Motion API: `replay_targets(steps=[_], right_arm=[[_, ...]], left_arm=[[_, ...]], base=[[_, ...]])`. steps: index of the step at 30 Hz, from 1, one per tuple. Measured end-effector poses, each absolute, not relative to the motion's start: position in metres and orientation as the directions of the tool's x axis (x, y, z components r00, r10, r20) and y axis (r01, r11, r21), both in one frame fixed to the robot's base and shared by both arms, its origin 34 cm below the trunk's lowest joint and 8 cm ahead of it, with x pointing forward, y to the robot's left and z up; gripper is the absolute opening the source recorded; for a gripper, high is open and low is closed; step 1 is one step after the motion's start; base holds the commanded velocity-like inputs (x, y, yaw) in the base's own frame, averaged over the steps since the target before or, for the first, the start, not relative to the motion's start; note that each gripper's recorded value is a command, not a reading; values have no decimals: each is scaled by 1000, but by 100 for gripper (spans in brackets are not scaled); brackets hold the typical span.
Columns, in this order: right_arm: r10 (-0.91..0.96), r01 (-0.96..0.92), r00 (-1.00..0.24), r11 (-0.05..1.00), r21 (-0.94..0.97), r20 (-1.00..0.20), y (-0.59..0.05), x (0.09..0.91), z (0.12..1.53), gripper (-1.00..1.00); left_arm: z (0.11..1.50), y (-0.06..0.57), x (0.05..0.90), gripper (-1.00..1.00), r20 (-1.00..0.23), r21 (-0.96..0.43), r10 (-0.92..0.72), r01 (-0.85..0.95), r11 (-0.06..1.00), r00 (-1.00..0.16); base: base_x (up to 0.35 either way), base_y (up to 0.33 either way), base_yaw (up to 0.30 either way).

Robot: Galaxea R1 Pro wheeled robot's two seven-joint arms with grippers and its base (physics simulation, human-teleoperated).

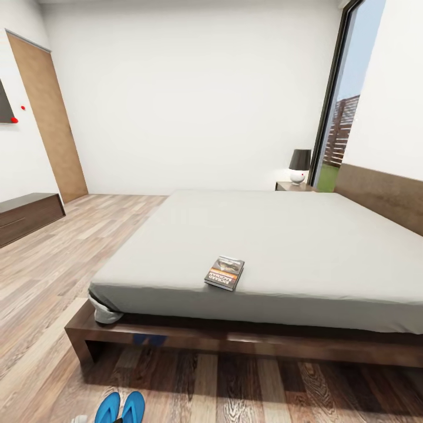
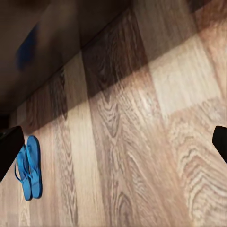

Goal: In the bedroom, move the book from the bed onto either nightstand, and place the two sandals side by side next to the bed.

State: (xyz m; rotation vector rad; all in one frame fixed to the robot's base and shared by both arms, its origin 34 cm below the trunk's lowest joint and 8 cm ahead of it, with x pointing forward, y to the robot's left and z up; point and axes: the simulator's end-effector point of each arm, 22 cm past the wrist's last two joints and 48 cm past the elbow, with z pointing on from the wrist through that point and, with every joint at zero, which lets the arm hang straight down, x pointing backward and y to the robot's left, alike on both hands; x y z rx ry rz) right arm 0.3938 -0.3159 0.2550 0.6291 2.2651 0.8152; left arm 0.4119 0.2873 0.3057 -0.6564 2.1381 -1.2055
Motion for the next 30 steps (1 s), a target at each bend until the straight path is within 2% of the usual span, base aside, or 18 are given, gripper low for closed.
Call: replay_targets(steps=[17,30], right_arm=[[614,195,-680,679,708,-400,-290,427,266,100],[615,107,-705,585,804,-353,-236,461,304,100]], left_arm=[[306,289,411,100,-253,-873,-664,-130,469,-703],[304,288,411,100,-250,-872,-664,-134,471,-704]], base=[[0,0,0],[0,0,0]])
